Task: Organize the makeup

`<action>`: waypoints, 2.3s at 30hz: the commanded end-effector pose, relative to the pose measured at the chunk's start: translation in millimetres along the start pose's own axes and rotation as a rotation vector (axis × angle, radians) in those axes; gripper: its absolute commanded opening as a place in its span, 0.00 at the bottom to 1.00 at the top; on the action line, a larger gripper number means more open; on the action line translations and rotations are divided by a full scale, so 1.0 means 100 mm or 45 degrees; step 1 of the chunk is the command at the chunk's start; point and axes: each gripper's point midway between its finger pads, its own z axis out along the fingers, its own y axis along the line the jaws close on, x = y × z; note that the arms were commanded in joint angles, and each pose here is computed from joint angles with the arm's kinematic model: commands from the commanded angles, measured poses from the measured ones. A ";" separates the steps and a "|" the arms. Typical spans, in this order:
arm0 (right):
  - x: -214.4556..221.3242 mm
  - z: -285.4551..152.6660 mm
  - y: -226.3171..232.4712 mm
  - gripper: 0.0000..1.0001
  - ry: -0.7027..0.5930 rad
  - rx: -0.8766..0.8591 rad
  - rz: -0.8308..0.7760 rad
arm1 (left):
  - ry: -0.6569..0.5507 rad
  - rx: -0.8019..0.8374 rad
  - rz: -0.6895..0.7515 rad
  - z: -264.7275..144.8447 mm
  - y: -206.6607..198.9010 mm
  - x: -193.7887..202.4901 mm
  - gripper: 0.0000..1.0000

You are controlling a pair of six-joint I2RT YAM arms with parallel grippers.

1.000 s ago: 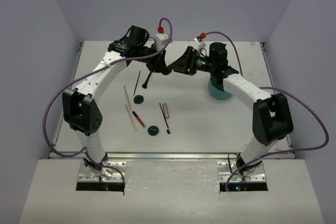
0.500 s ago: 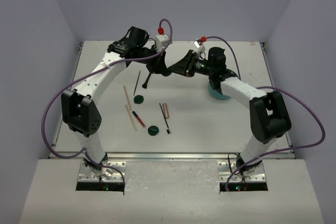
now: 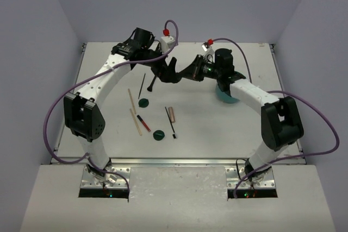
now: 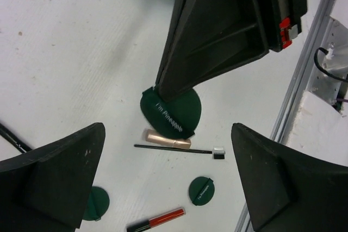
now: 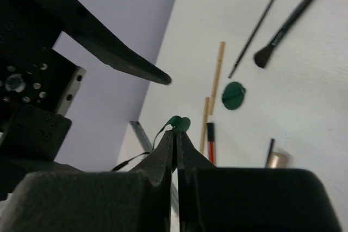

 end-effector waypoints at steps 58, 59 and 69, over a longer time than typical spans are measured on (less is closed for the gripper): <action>-1.13 -2.13 -2.32 0.08 0.050 1.020 -0.819 | 0.413 -0.593 -0.172 -0.23 1.04 1.29 1.00; -1.12 -2.12 -2.34 0.12 0.054 1.020 -0.807 | 0.415 -0.590 -0.172 -0.23 1.04 1.29 1.00; -1.24 -2.15 -2.28 0.37 0.020 1.044 -0.795 | 0.453 -0.597 -0.149 -0.25 1.03 1.41 0.99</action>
